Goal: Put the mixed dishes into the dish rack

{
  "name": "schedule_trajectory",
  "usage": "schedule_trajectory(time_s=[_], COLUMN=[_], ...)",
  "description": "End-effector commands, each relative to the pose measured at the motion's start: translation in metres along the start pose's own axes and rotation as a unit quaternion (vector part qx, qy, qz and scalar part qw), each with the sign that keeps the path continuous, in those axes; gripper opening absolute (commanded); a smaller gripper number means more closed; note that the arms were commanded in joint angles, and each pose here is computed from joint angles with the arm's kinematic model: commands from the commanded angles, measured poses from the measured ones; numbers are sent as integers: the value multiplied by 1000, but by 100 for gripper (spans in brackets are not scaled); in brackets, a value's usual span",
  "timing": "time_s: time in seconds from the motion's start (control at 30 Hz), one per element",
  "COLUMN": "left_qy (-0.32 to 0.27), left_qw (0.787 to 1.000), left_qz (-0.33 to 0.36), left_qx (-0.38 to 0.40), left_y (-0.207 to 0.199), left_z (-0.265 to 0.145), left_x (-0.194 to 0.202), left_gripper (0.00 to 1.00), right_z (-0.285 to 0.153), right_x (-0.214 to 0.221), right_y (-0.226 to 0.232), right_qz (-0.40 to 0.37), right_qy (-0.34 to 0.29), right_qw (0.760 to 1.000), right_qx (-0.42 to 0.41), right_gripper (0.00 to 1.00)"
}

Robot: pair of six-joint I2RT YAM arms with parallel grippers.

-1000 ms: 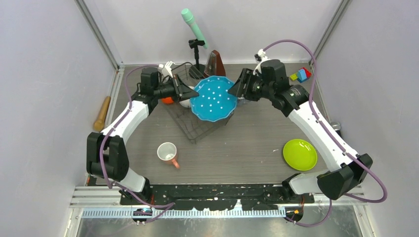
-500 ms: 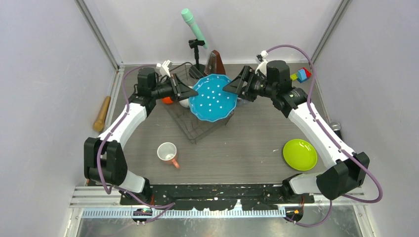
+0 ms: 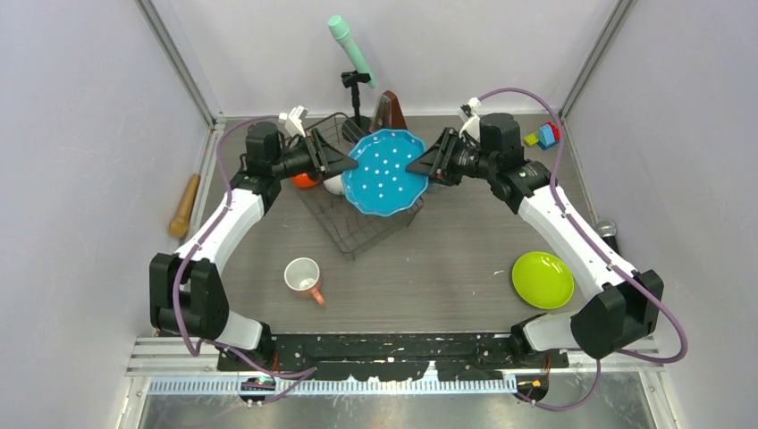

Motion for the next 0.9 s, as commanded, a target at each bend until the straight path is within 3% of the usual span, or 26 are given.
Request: schedule_trajectory(time_s=[0.0,0.07,0.17,0.3,0.63,0.87], left_qy=[-36,-43,-58,-66,-63,-53], left_qw=[998,997,992,980,946,935], left_qz=[45,47,61,97,112,118], left_qx=[-1,-40,-93,-162,-298,-330], left_y=[-31,-26,-24,-27,-17,-11], left_z=[-18,-25,-38,-59,-87,-94], left_x=[-11,-8,-5,-1,11,16], left_gripper=[47,64,78,89,91,96], right_z=[-9,-9,-1,12,49,75], right_x=[-11,-12,-16,-18,-18,-29], right_y=[16,27,22,29,70,70], right_qz=[-44,-104,-180,-232,-410,-451], right_qy=[-33,-48,-63,-70,-91,-103], right_qw=[998,993,975,959,888,860], right_qx=[-17,28,110,148,187,215], right_gripper=[1,0,0,0,0,0])
Point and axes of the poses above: each gripper's point midway between its finger pads, its own z axis out along the fingers, its own y axis along the line the jaws close on, x = y × z, the point moved 9 cm from there along -z, back along the fingers, and after that the axes turned 1 degree about z, right-handed, at the moved point
